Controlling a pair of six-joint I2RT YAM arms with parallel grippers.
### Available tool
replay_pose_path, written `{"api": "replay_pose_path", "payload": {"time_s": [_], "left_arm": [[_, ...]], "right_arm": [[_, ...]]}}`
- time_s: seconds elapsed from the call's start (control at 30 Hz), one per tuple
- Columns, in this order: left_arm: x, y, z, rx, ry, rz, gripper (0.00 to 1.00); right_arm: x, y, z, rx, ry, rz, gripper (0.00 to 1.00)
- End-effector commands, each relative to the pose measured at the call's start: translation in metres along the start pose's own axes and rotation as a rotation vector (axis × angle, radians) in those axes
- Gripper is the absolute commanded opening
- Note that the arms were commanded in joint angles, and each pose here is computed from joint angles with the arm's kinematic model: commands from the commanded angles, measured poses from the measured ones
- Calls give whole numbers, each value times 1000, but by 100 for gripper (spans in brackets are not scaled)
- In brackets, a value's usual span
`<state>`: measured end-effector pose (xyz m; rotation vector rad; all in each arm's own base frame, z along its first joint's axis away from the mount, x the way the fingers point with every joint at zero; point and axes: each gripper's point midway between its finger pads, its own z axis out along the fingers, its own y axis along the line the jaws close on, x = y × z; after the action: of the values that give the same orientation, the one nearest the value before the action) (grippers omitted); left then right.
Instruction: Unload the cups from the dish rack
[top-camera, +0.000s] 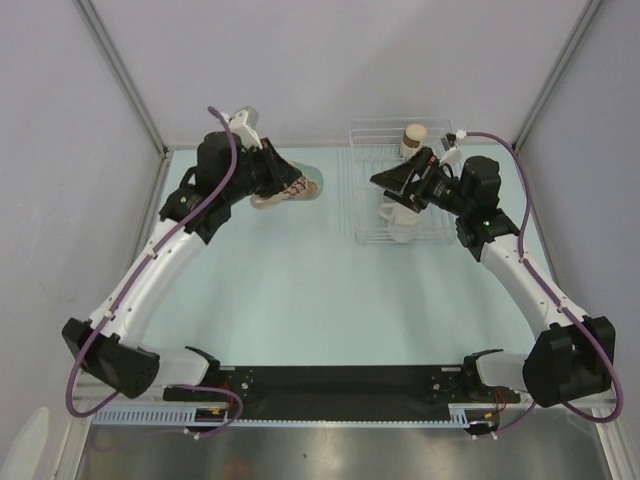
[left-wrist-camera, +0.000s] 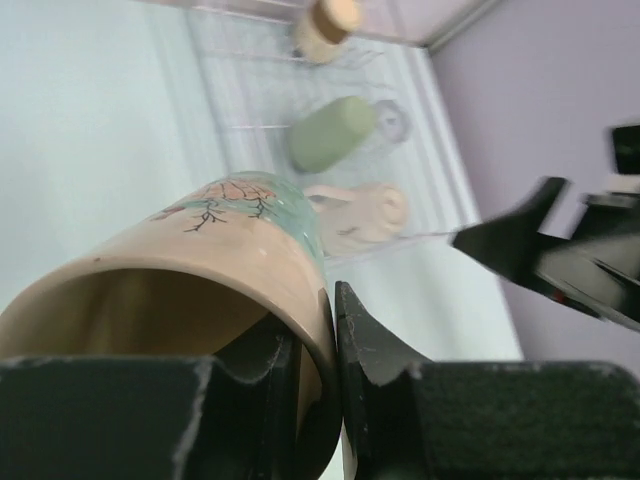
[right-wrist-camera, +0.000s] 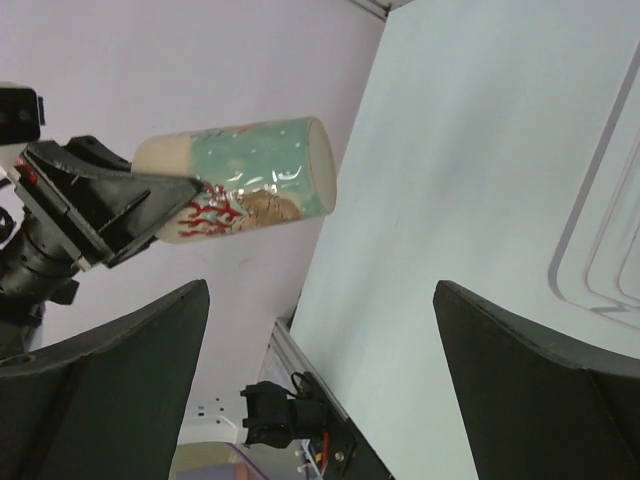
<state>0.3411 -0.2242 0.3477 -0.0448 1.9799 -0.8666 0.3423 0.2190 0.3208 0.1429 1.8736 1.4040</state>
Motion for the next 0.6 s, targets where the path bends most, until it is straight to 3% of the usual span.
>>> {"api": "replay_pose_path", "payload": {"time_s": [0.0, 0.03, 0.07, 0.1, 0.13, 0.17, 0.2, 0.57], "left_arm": [[-61, 20, -8, -221, -119, 151, 0], [-64, 27, -7, -270, -116, 165, 0], [-51, 49, 6, -356, -39, 197, 0], [-77, 46, -1, -410, -94, 217, 0], [-77, 54, 5, -455, -70, 237, 0], [-64, 74, 18, -531, 18, 277, 1], [-83, 72, 17, -564, -25, 296, 0], [-87, 142, 85, -695, 54, 322, 0]], "right_arm": [[-10, 16, -3, 17, -28, -88, 100], [-10, 15, -2, 25, -24, -103, 100], [-8, 17, -1, 31, -22, -114, 100], [-8, 14, 0, 61, -15, -108, 100], [-7, 13, 1, 70, -9, -113, 100], [-2, 13, 2, 82, 6, -127, 100], [-6, 14, 3, 93, -6, -136, 100], [-1, 11, 1, 157, 18, -148, 100]]}}
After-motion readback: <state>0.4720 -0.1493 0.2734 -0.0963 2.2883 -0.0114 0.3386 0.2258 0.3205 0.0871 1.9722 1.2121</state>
